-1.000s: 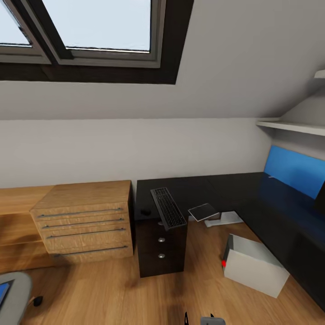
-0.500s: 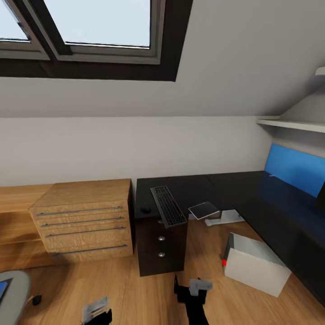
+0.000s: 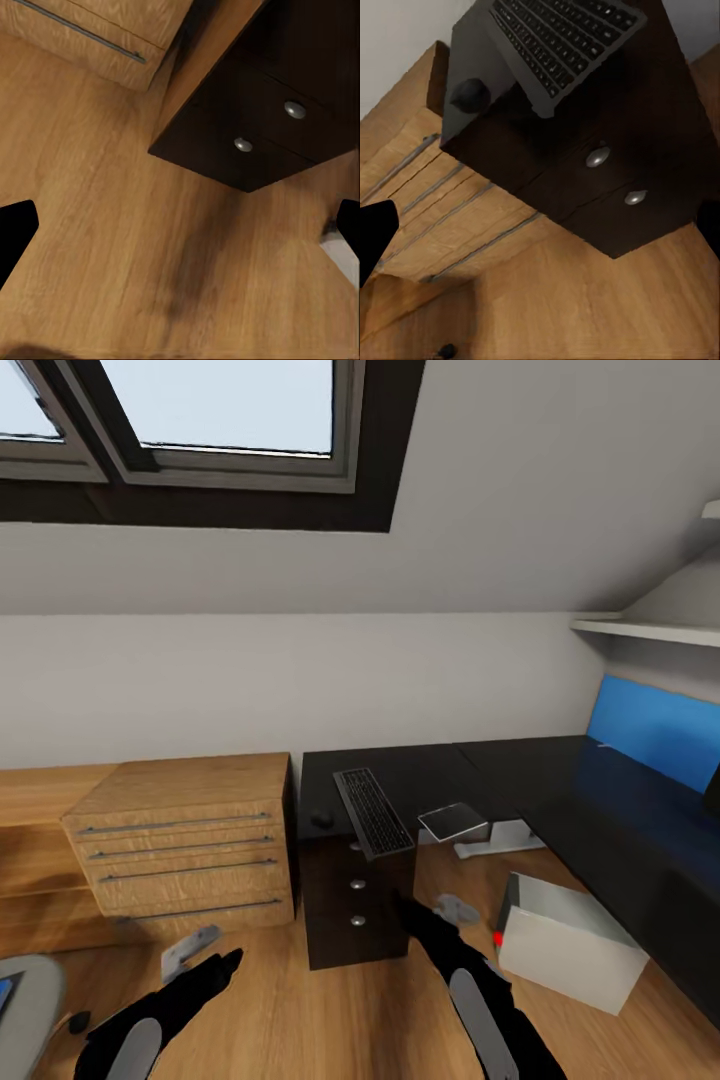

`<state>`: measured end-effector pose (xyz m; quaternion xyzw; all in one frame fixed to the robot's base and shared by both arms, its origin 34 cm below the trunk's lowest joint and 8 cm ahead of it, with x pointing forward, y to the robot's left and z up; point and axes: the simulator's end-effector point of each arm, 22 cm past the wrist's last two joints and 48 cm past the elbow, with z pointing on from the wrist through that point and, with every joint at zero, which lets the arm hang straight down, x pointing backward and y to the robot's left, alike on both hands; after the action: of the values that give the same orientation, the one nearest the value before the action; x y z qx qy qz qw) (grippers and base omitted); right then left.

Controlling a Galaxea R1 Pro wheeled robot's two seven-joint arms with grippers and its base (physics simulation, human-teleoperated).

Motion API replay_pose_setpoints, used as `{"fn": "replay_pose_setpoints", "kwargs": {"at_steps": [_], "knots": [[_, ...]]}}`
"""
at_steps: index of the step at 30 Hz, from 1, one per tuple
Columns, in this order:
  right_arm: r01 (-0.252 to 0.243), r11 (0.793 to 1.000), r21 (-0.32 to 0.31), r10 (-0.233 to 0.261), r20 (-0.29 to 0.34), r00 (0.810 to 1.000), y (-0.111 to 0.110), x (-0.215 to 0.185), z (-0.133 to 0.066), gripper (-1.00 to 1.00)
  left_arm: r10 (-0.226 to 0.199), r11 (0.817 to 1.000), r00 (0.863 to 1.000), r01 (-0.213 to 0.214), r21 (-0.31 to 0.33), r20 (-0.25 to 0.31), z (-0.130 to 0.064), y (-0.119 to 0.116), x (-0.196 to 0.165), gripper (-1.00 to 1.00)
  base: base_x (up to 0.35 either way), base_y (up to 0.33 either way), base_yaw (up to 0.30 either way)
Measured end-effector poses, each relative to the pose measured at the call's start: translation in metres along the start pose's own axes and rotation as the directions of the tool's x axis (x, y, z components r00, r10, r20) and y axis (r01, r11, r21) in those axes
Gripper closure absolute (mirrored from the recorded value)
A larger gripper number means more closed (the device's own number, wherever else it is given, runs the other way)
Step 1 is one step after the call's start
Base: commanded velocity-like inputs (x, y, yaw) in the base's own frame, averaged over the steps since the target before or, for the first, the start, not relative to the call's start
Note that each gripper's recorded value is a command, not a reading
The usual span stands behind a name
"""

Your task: In the bedroom, organize the workspace by keeping the computer under the desk, ensuring the monitor is on the desk, placing the keyboard on the desk next to the monitor, placing the mouse on the desk next to the keyboard, moving the folder from the swivel chair onto the desk next to the mouse, stacking the notebook on top of the folder with the pen on top of the notebook, and positioning the swivel chair next to the desk.

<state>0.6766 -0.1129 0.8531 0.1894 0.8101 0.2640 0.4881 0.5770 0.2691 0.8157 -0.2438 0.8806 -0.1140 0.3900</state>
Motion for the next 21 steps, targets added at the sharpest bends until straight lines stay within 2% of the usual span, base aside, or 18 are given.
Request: {"fn": "replay_pose_setpoints", "kwargs": {"at_steps": [1,2,5,8,10,11,13,14,15,19,21], "knots": [[-0.037,0.999,0.001,0.037,-0.006,0.999,-0.006,-0.004,-0.001,-1.00,-0.015,1.000,1.000,0.015,0.010,-0.011,0.000,-0.001,0.002,-1.00,0.000,0.000,0.000],[-0.102,0.995,0.004,0.102,-0.019,0.995,-0.018,-0.010,-0.002,-1.00,-0.043,0.999,0.998,0.044,0.023,-0.035,0.001,-0.001,0.006,-1.00,0.000,0.000,0.000],[-0.189,0.982,0.014,0.190,-0.047,0.981,-0.041,-0.012,-0.004,-1.00,-0.079,0.996,0.993,0.081,0.023,-0.087,0.009,0.006,0.024,-1.00,0.000,0.000,0.000],[-0.227,0.973,0.042,0.230,-0.069,0.971,-0.068,-0.006,-0.004,-1.00,-0.088,0.996,0.987,0.091,0.014,-0.133,0.017,0.012,0.045,-1.00,0.000,0.000,0.000],[-0.245,0.969,0.030,0.247,-0.072,0.966,-0.080,-0.007,-0.005,-1.00,-0.026,0.998,0.986,0.036,0.051,-0.168,0.019,-0.010,0.065,-1.00,0.000,0.000,0.000],[-0.254,0.967,-0.014,0.253,-0.074,0.965,-0.077,-0.010,-0.005,-1.00,0.034,0.996,0.983,-0.018,0.090,-0.180,0.018,-0.032,0.080,-1.00,0.000,0.000,0.000],[-0.255,0.965,-0.059,0.251,-0.075,0.965,-0.074,-0.013,-0.006,-1.00,0.066,0.992,0.985,-0.048,0.116,-0.157,0.018,-0.046,0.084,-1.00,0.000,0.000,0.000],[-0.253,0.964,-0.087,0.247,-0.074,0.966,-0.073,-0.015,-0.007,-1.00,0.075,0.988,0.993,-0.062,0.139,-0.092,0.015,-0.057,0.069,-1.00,0.000,0.000,0.000],[-0.253,0.963,-0.095,0.247,-0.075,0.966,-0.074,-0.015,-0.006,-1.00,0.081,0.987,0.995,-0.072,0.147,-0.063,0.013,-0.059,0.061,-1.00,0.000,0.000,0.000],[-0.254,0.961,-0.106,0.247,-0.076,0.966,-0.077,-0.012,-0.005,-1.00,0.096,0.983,0.995,-0.093,0.157,-0.011,0.011,-0.058,0.047,-1.00,0.000,0.000,0.000],[-0.255,0.961,-0.107,0.248,-0.077,0.966,-0.079,-0.010,-0.004,-1.00,0.097,0.983,0.995,-0.095,0.158,-0.005,0.013,-0.056,0.046,-1.00,0.000,0.000,0.000]]}}
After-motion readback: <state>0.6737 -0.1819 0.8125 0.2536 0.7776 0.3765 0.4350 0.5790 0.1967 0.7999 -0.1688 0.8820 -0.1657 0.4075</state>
